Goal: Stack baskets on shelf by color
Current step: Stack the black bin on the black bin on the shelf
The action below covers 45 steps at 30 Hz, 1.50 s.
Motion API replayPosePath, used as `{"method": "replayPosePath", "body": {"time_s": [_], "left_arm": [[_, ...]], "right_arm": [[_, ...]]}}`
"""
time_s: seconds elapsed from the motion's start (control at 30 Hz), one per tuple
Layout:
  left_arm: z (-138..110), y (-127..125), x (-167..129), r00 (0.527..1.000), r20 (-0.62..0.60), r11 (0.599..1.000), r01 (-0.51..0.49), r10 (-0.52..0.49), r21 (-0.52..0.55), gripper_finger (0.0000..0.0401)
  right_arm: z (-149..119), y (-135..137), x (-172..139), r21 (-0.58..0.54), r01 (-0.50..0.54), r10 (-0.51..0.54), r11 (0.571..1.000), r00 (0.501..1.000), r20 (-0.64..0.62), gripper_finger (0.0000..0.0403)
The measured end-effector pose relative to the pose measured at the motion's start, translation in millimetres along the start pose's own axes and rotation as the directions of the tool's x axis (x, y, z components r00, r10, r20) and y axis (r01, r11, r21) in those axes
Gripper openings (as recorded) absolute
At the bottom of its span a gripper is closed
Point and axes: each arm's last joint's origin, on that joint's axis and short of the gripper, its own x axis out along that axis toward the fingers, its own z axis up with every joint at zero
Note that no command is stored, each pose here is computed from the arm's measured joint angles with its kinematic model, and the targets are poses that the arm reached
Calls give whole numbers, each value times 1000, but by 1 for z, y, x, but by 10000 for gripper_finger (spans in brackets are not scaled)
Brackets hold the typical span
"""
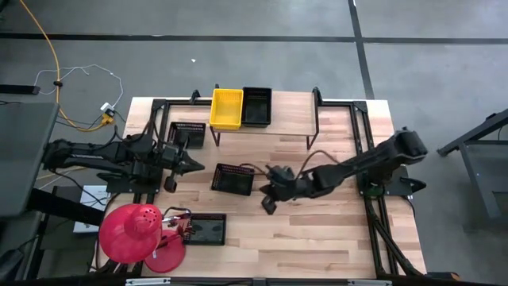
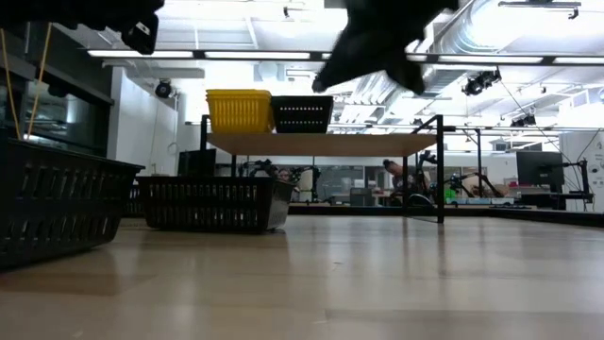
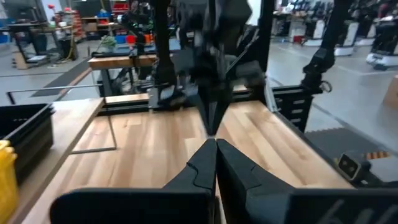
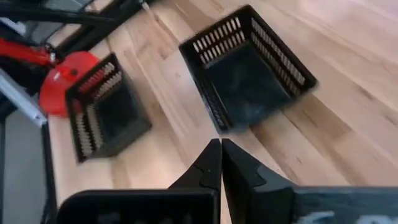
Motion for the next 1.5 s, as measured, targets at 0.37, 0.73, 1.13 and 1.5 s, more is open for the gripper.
{"method": "replayPosePath", "body": {"time_s": [0.37, 0.73, 1.13, 1.5], "left_arm": [[2, -5, 0, 999, 23, 997, 39, -38, -61, 0], [1, -4, 3, 1000, 4, 986, 23, -23, -166, 0], [-18, -12, 30, 979, -172, 951, -149, 105, -270, 0], [-20, -22, 33, 970, -184, 946, -203, 158, -255, 0]], "right_arm": [[15, 11, 46, 7, -155, 154, 988, 985, 79, 4], [27, 26, 35, -165, 45, -29, 985, 995, 95, 107], [11, 5, 32, 29, 274, -274, 961, 962, 4, 145], [0, -4, 73, 257, 259, -272, 931, 962, 15, 145]]}}
